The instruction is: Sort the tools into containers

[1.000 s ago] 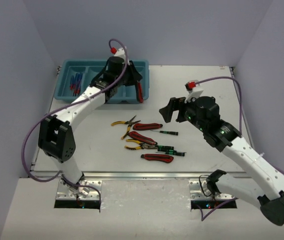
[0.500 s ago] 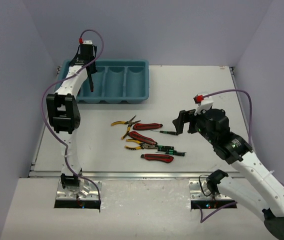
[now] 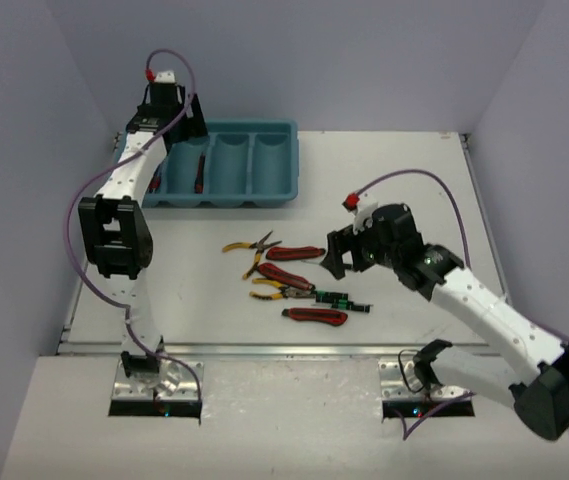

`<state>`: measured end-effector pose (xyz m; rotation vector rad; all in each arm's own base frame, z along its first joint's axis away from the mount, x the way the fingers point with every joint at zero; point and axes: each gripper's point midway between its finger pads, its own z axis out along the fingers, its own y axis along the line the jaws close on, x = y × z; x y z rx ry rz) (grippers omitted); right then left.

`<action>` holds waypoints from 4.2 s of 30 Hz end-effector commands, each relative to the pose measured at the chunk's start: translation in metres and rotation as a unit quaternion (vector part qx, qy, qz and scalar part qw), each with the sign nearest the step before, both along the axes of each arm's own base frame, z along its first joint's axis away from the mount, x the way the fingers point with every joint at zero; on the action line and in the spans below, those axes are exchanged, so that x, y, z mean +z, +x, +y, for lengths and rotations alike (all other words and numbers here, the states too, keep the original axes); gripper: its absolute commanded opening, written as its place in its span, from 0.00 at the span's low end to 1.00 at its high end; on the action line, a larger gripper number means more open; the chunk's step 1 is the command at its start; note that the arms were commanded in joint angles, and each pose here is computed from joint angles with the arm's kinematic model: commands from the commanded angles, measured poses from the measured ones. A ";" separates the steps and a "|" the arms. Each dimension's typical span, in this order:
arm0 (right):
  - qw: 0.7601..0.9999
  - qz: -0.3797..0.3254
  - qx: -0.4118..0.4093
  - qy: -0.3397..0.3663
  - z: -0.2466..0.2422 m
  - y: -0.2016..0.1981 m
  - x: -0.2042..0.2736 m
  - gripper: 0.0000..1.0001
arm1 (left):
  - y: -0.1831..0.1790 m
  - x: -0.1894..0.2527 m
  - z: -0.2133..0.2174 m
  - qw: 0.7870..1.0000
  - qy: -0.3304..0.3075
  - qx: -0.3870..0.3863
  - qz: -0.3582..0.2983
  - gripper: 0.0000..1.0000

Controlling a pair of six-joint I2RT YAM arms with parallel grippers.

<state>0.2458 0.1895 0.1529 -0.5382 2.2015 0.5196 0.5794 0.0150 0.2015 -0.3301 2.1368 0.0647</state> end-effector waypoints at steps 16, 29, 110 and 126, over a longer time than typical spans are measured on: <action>0.928 -0.063 0.250 -0.267 0.075 0.084 -0.086 0.73 | -0.287 0.077 -0.092 0.950 -0.219 -0.169 -0.141 1.00; 0.894 -0.049 0.353 -0.272 0.101 0.104 -0.143 0.62 | -0.304 0.036 -0.096 0.956 -0.200 -0.188 -0.105 1.00; 0.989 -0.123 -0.081 0.007 -0.034 0.006 0.057 0.99 | 0.058 0.051 0.009 0.985 0.078 -0.044 -0.148 0.23; 0.985 0.008 0.168 -0.047 0.032 -0.035 -0.009 0.99 | -0.087 0.252 -0.028 0.949 -0.135 -0.023 -0.284 1.00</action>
